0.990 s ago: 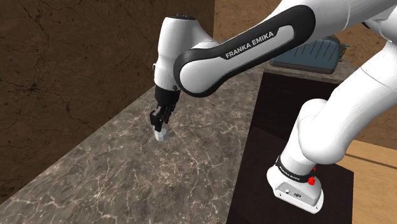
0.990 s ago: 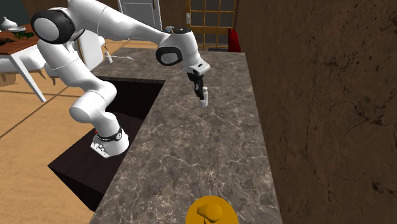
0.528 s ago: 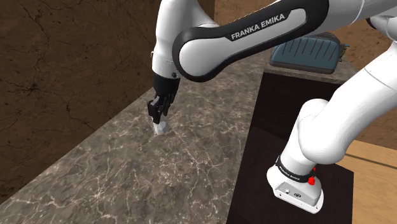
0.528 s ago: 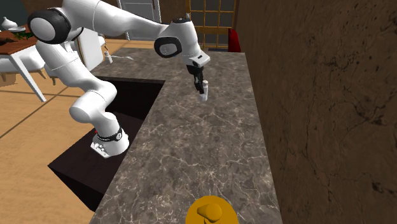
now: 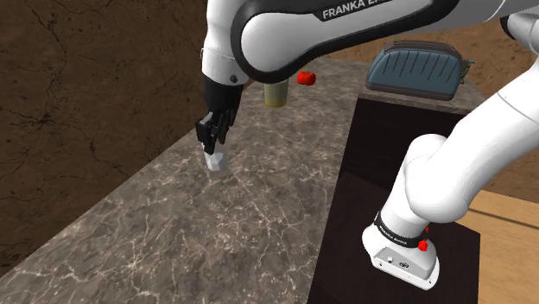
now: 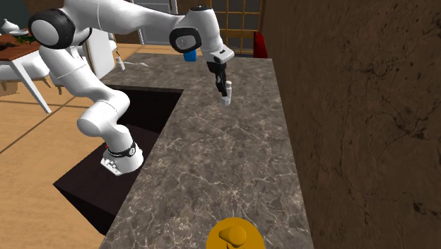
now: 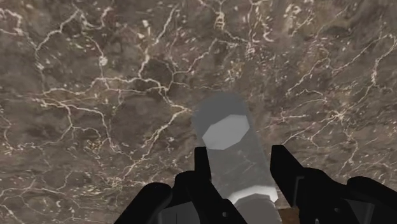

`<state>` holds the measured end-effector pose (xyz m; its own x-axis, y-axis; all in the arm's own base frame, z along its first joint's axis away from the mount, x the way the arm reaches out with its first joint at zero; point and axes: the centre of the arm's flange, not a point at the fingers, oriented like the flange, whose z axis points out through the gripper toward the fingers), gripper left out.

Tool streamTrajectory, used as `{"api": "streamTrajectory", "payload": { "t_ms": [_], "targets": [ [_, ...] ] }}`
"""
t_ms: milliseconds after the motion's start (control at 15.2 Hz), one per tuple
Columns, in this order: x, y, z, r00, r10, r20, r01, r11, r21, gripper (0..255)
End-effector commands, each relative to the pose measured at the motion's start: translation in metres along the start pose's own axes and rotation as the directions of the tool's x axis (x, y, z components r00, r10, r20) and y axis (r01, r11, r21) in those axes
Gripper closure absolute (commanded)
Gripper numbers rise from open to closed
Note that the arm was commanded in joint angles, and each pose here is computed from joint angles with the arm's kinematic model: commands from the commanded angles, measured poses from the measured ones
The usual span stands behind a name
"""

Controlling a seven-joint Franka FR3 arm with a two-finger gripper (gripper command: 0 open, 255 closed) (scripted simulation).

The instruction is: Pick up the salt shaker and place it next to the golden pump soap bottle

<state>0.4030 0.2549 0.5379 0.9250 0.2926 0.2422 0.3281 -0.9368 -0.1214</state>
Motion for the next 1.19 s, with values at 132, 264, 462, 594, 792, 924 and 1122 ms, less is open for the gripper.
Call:
{"api": "streamTrajectory", "payload": {
  "t_ms": [132,264,462,594,792,924,1122],
  "targets": [
    [0.005,-0.003,-0.020,1.000,0.000,0.000,0.000,1.000,0.000,255],
    [0.008,-0.004,-0.030,1.000,0.000,0.000,0.000,1.000,0.000,255],
    [0.012,-0.006,-0.045,1.000,0.000,0.000,0.000,1.000,0.000,255],
    [0.014,-0.008,-0.055,1.000,0.000,0.000,0.000,1.000,0.000,255],
    [0.018,-0.010,-0.071,1.000,0.000,0.000,0.000,1.000,0.000,255],
    [0.021,-0.011,-0.081,1.000,0.000,0.000,0.000,1.000,0.000,255],
    [0.025,-0.013,-0.096,1.000,0.000,0.000,0.000,1.000,0.000,255]
  ]
}}
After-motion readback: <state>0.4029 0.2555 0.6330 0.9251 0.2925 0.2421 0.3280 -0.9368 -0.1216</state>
